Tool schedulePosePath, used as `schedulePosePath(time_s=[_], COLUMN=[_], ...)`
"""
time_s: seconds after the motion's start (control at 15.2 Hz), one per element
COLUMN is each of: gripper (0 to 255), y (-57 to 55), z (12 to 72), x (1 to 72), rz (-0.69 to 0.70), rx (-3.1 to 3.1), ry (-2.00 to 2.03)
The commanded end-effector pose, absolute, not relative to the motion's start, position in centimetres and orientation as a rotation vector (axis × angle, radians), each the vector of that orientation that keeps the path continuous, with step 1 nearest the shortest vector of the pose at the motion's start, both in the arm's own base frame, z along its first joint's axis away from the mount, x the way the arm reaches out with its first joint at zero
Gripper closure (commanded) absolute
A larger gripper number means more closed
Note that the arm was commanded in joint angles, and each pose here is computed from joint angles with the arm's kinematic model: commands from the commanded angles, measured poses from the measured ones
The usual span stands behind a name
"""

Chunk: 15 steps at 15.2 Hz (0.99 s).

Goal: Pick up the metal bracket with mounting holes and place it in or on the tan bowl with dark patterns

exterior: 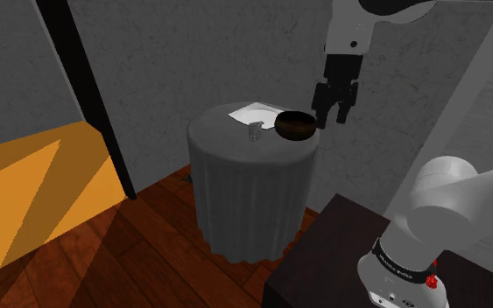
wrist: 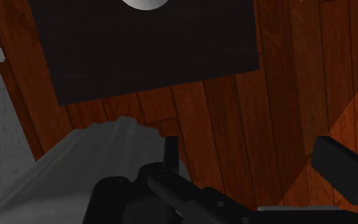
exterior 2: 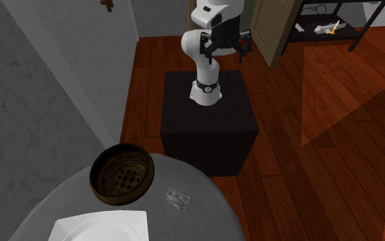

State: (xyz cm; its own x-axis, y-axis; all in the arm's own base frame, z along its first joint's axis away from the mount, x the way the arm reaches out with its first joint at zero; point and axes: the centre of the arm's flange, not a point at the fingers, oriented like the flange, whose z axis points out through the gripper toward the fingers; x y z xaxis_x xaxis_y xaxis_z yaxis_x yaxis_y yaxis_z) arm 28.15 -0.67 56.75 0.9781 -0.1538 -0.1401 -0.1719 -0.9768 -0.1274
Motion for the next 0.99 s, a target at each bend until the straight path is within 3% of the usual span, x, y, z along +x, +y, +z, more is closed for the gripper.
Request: schedulePosePath(time_s=[0.0,0.92], gripper=[0,0], y=[-0.7,-5.4], z=[56.8,49.2], x=[28.1,43.1], rz=[0.195,0.118], rx=[-2.986,-3.058], ry=[0.247,0.326])
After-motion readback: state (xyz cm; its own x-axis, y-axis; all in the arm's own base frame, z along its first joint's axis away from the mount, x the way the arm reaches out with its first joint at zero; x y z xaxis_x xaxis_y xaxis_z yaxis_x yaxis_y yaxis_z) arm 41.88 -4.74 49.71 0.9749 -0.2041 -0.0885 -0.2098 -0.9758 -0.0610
